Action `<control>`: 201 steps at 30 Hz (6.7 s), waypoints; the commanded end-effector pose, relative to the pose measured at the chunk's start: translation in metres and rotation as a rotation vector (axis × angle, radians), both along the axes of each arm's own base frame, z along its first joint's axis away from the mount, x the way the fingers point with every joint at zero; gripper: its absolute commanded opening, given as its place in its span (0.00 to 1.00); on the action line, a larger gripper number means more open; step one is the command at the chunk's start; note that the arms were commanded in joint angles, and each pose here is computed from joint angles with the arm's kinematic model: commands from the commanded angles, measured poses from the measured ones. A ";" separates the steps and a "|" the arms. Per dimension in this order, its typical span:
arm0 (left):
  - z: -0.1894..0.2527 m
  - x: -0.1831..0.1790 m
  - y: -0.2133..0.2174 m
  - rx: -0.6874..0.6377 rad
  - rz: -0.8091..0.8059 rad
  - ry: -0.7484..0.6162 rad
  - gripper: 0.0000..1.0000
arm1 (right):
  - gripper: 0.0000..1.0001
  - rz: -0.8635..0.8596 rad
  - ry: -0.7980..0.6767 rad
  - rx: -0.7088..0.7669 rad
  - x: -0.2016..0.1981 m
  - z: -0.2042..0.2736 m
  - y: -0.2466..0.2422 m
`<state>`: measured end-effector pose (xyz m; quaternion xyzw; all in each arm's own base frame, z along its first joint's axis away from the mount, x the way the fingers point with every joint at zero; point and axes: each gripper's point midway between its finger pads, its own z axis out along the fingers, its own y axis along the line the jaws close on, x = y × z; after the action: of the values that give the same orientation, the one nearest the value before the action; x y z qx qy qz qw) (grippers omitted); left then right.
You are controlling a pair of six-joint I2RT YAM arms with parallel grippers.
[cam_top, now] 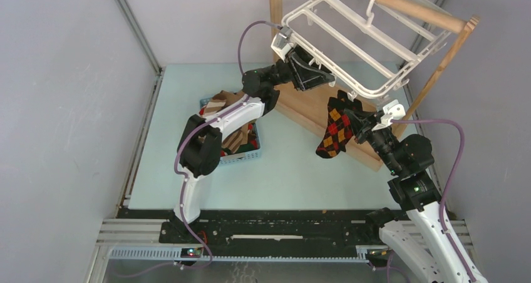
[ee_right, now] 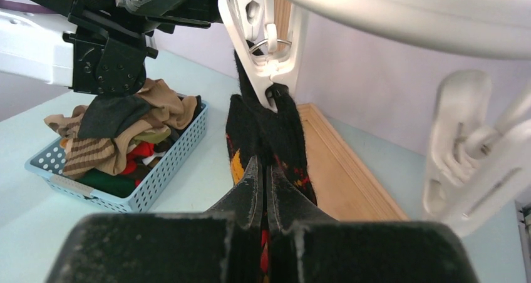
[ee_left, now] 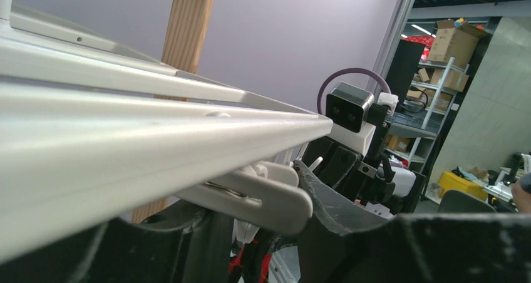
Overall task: Clip the socks to the hanger
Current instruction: Open the clamp at the hanger, then clamp the sock onto the hanger, then pick up the sock from the bin.
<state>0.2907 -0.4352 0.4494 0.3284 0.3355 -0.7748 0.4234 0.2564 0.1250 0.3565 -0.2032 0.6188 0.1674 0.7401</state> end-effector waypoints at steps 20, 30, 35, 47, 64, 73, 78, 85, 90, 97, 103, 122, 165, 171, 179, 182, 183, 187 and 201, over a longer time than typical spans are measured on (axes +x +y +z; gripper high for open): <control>0.037 -0.010 0.013 -0.101 -0.006 -0.028 0.00 | 0.00 0.057 -0.047 0.050 -0.010 0.019 0.006; 0.039 -0.013 0.017 -0.106 -0.019 -0.012 0.00 | 0.00 0.171 -0.031 0.094 -0.026 0.026 0.031; 0.038 -0.012 0.017 -0.106 -0.017 -0.011 0.00 | 0.00 0.193 -0.047 0.084 -0.030 0.031 0.042; 0.038 -0.014 0.018 -0.104 -0.021 -0.015 0.00 | 0.00 0.102 -0.089 0.112 -0.013 0.062 0.044; 0.038 -0.017 0.020 -0.097 -0.030 -0.023 0.00 | 0.00 0.011 -0.083 0.159 0.014 0.080 0.027; 0.034 -0.017 0.019 -0.088 -0.029 -0.020 0.00 | 0.00 0.028 -0.108 0.164 0.011 0.088 0.029; 0.033 -0.017 0.019 -0.086 -0.030 -0.020 0.00 | 0.00 0.012 -0.111 0.180 0.014 0.093 0.024; 0.031 -0.016 0.018 -0.085 -0.029 -0.018 0.00 | 0.00 0.060 -0.111 0.231 0.009 0.106 0.025; 0.031 -0.014 0.019 -0.090 -0.022 -0.021 0.00 | 0.00 0.118 -0.091 0.235 0.002 0.104 0.034; 0.033 -0.013 0.021 -0.094 -0.017 -0.006 0.14 | 0.00 0.086 -0.081 0.224 0.008 0.099 0.030; 0.036 -0.013 0.027 -0.103 0.008 0.003 0.47 | 0.00 0.068 -0.066 0.215 0.011 0.094 0.027; -0.025 -0.002 0.058 -0.017 0.198 0.126 1.00 | 0.61 0.219 0.036 0.025 -0.016 0.050 0.040; -0.217 0.061 0.343 1.085 1.480 0.704 0.76 | 0.87 0.263 0.507 -0.249 -0.095 -0.110 -0.014; -0.243 0.081 0.357 1.150 1.450 0.771 0.60 | 0.87 0.268 0.496 -0.213 -0.093 -0.109 -0.011; -0.252 0.087 0.331 1.125 1.283 0.815 0.40 | 0.86 0.255 0.487 -0.160 -0.091 -0.109 -0.011; -0.249 0.085 0.329 1.109 1.278 0.819 0.40 | 0.86 0.261 0.488 -0.153 -0.092 -0.111 -0.010; -0.247 0.085 0.329 1.105 1.277 0.818 0.36 | 0.86 0.264 0.486 -0.151 -0.092 -0.112 -0.009; -0.253 0.084 0.328 1.122 1.263 0.832 0.25 | 0.86 0.275 0.476 -0.140 -0.091 -0.110 -0.007; -0.199 0.073 0.324 1.025 1.266 0.731 0.00 | 0.86 0.319 0.441 -0.118 -0.092 -0.101 -0.002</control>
<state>0.3623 -0.1043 0.1874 -0.0579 0.9074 -0.1735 0.3785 0.1615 0.1212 0.2441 -0.2978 0.7512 0.2776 0.5196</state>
